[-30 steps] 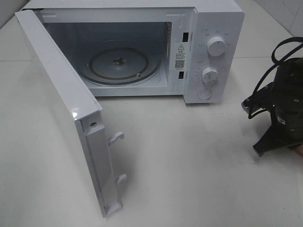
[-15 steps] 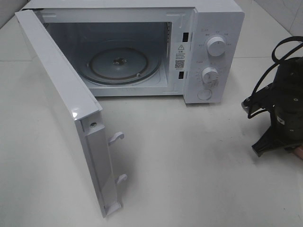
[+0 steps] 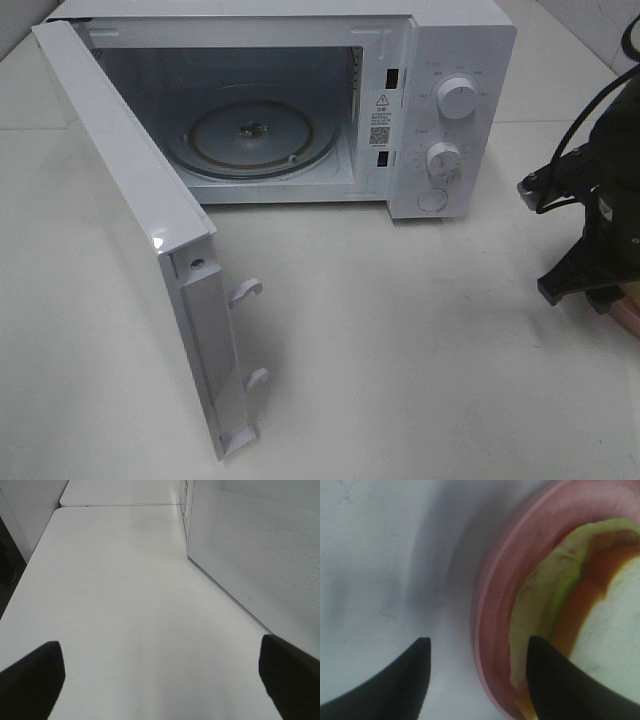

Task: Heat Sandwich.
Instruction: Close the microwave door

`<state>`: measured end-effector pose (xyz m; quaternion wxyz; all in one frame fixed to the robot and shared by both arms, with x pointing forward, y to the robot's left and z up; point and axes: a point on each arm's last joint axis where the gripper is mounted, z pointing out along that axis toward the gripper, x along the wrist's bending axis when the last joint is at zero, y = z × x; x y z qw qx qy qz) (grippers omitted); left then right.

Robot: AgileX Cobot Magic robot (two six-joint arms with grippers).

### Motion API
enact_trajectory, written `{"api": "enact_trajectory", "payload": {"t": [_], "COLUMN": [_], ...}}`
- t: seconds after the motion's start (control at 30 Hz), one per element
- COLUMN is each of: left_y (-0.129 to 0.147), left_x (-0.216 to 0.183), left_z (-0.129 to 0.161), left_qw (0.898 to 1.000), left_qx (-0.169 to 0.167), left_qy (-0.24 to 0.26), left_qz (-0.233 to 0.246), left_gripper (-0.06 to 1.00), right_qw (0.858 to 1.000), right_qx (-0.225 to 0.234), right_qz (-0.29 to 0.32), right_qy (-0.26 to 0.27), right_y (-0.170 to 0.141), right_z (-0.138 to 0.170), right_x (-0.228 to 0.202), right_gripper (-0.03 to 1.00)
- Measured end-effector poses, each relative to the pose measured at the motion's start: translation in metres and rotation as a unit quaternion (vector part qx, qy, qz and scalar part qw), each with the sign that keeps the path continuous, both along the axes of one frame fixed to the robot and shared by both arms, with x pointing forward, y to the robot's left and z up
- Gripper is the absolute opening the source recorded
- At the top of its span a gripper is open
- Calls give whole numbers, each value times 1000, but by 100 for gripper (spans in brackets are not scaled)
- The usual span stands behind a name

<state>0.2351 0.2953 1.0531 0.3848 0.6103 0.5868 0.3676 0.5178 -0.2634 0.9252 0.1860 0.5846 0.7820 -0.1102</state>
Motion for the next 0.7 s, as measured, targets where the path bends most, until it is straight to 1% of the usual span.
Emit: {"api": "enact_trajectory", "payload": {"t": [0.1,0.13,0.17,0.2,0.23,0.3,0.37,0.5,0.53,0.63,0.7], "left_y": [0,0,0,0,0,0,0,0,0,0,0], "left_x": [0,0,0,0,0,0,0,0,0,0,0], "left_z": [0,0,0,0,0,0,0,0,0,0,0], "left_qw": [1000,1000,1000,1000,1000,1000,1000,1000,1000,1000,1000], "left_qx": [0,0,0,0,0,0,0,0,0,0,0], "left_qy": [0,0,0,0,0,0,0,0,0,0,0], "left_qz": [0,0,0,0,0,0,0,0,0,0,0], "left_gripper": [99,99,99,99,99,99,99,99,99,99,99], "right_qw": [1000,1000,1000,1000,1000,999,999,998,998,996,995], "right_qx": [7,13,18,21,21,30,34,59,59,76,78], "right_qz": [-4,-9,-9,-11,-11,-14,-15,-32,-32,-45,-48], "right_qy": [-6,-11,-13,-16,-16,-19,-18,-20,-20,-31,-31], "right_y": [0,0,0,0,0,0,-1,0,0,-1,-2], "right_z": [9,17,22,27,27,39,43,62,62,78,82], "right_x": [-3,-6,-8,-10,-10,-17,-20,-33,-33,-45,-48], "right_gripper": [63,67,75,78,78,84,85,84,84,82,82]}}
